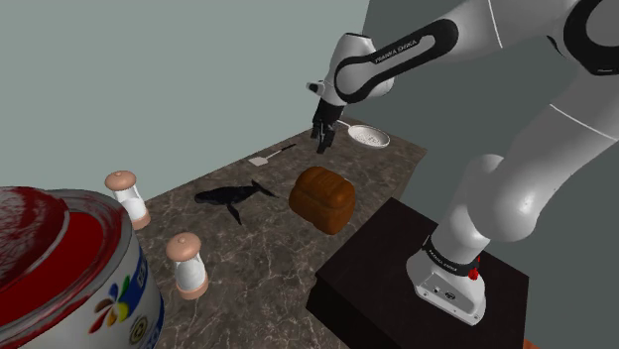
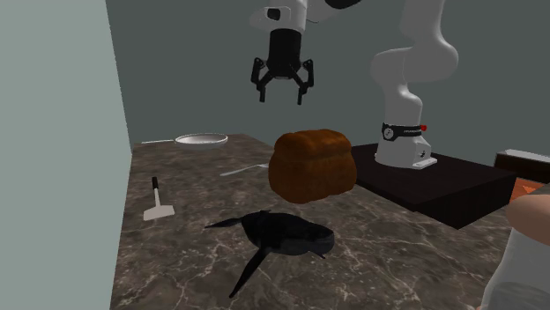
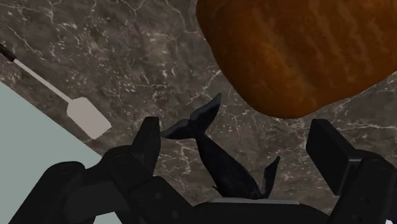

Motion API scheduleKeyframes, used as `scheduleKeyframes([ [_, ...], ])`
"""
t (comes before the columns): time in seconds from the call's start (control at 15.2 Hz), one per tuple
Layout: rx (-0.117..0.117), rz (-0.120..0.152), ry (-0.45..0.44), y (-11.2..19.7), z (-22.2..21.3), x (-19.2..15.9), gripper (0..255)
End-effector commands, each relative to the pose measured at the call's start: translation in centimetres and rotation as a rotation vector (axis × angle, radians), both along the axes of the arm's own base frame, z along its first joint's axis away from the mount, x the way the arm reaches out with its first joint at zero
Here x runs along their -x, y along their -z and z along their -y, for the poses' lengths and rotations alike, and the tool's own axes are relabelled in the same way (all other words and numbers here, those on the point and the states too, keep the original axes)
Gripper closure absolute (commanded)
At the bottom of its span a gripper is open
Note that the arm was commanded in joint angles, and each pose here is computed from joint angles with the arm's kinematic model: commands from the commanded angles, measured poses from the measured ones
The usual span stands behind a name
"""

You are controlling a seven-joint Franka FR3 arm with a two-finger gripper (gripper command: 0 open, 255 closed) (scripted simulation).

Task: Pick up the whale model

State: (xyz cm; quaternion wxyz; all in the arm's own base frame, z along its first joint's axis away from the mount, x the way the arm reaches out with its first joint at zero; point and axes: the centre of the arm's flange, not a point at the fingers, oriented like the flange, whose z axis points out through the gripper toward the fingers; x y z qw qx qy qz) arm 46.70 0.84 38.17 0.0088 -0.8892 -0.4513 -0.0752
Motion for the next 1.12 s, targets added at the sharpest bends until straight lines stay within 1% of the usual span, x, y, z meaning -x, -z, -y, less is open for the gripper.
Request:
scheduleKeyframes([
  [0.0,-0.011,0.017,-0.076,1.8,-1.0,-1.9,0],
  [0.53,-0.059,0.073,-0.365,7.8,-5.9,-7.8,0],
  [1.06,-0.106,0.129,-0.654,13.3,-12.7,-12.3,0],
])
